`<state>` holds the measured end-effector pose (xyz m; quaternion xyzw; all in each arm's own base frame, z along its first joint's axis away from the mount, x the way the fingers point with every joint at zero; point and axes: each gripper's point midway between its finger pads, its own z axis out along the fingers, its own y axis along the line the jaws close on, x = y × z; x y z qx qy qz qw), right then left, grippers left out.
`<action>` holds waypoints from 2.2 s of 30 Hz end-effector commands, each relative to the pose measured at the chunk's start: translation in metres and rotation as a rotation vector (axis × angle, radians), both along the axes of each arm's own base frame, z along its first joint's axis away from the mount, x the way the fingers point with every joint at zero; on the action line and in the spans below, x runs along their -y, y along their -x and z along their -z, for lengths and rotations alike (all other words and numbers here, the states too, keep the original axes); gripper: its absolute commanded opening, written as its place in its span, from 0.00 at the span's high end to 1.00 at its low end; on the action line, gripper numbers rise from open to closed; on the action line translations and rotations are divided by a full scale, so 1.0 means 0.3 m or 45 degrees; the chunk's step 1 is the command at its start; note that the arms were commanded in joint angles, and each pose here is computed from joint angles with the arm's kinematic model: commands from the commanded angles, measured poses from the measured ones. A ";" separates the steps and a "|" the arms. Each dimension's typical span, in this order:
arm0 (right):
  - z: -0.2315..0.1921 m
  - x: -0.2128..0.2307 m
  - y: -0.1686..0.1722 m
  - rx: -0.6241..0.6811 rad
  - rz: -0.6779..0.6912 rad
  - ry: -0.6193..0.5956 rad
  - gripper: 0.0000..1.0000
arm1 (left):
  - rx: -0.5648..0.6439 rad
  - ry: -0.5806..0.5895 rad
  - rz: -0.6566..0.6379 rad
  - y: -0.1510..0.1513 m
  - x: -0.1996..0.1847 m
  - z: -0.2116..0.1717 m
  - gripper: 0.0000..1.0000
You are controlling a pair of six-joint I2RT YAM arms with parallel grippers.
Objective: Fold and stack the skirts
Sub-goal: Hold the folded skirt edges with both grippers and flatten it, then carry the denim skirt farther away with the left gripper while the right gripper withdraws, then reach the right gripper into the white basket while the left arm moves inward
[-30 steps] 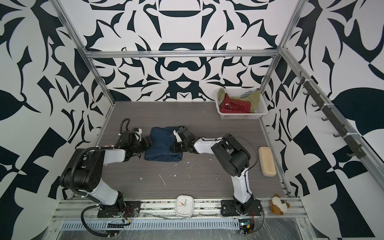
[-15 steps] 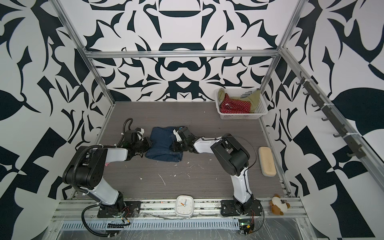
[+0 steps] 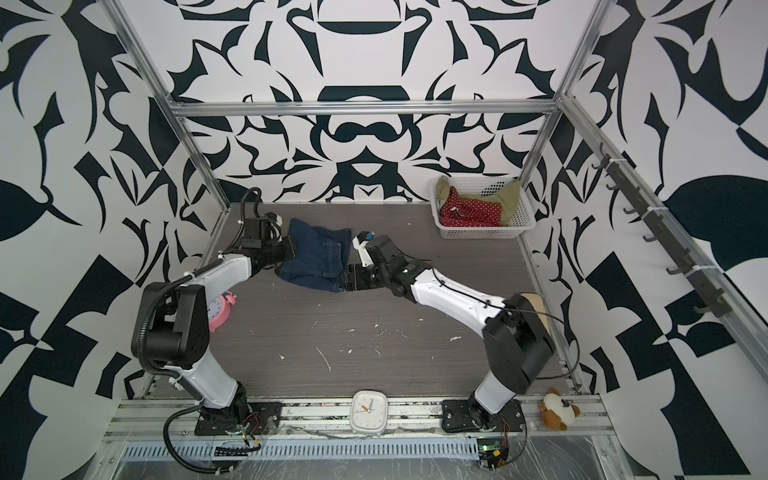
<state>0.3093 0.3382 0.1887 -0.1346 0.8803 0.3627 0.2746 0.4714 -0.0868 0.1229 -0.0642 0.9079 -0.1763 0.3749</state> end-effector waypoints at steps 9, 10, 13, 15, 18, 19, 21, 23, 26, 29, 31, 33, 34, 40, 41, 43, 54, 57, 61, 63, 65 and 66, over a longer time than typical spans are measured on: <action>-0.007 0.131 0.038 0.209 0.031 0.122 0.25 | 0.000 -0.396 -0.060 -0.177 -0.307 -0.005 1.00; -0.005 0.126 0.027 0.215 0.031 0.135 0.25 | -0.005 -0.412 -0.069 -0.192 -0.331 0.001 1.00; -0.003 0.094 0.001 0.202 0.007 0.160 0.25 | 0.018 -0.486 -0.063 -0.253 -0.397 0.024 1.00; -0.008 0.062 -0.008 0.196 -0.018 0.132 0.25 | 0.008 -0.535 -0.068 -0.297 -0.454 0.043 1.00; -0.005 0.042 -0.017 0.183 -0.035 0.139 0.26 | -0.031 -0.598 -0.074 -0.357 -0.535 0.070 1.00; -0.006 0.043 -0.017 0.180 -0.033 0.145 0.26 | -0.031 -0.637 -0.069 -0.378 -0.559 0.076 1.00; 0.002 0.054 -0.013 0.174 -0.028 0.163 0.26 | -0.027 -0.707 -0.081 -0.416 -0.607 0.089 1.00; 0.016 0.071 -0.002 0.156 -0.021 0.188 0.26 | -0.053 -0.731 -0.104 -0.447 -0.663 0.108 1.00; 0.040 0.107 0.016 0.137 -0.001 0.235 0.26 | -0.090 -0.741 -0.183 -0.472 -0.759 0.131 1.00; 0.050 0.128 0.031 0.128 0.013 0.248 0.26 | -0.053 -0.756 -0.181 -0.501 -0.806 0.141 1.00; 0.062 0.142 0.036 0.123 0.025 0.261 0.27 | -0.033 -0.760 -0.179 -0.519 -0.825 0.146 1.00; 0.071 0.146 0.037 0.122 0.029 0.265 0.27 | -0.073 -0.748 -0.217 -0.525 -0.860 0.149 1.00; 0.075 0.144 0.036 0.119 0.032 0.264 0.27 | -0.080 -0.735 -0.217 -0.530 -0.868 0.150 1.00; 0.076 0.114 0.021 0.106 0.015 0.242 0.27 | -0.005 -0.734 -0.210 -0.563 -0.863 0.132 0.73; 0.070 0.110 0.020 0.107 0.011 0.239 0.27 | -0.007 -0.726 -0.205 -0.564 -0.860 0.118 0.69; 0.064 0.105 0.018 0.112 0.005 0.232 0.27 | -0.015 -0.713 -0.222 -0.558 -0.859 0.078 0.51; 0.039 0.100 0.012 0.136 0.002 0.220 0.27 | 0.374 -0.682 -0.155 -0.450 -0.572 -0.461 0.00; 0.022 0.124 -0.002 0.176 0.037 0.230 0.27 | 0.431 -0.627 -0.066 -0.386 -0.405 -0.567 0.00; -0.011 0.186 -0.062 0.202 0.120 0.167 0.27 | 0.510 -0.485 0.045 -0.250 -0.148 -0.624 0.00; -0.025 0.247 -0.113 0.178 0.199 0.143 0.27 | 0.570 -0.350 0.095 -0.171 -0.011 -0.630 0.01; -0.048 0.309 -0.169 0.161 0.277 0.101 0.26 | 0.604 -0.214 0.112 -0.097 0.101 -0.628 0.00; -0.060 0.347 -0.199 0.159 0.315 0.089 0.26 | 0.617 -0.155 0.144 -0.058 0.168 -0.616 0.01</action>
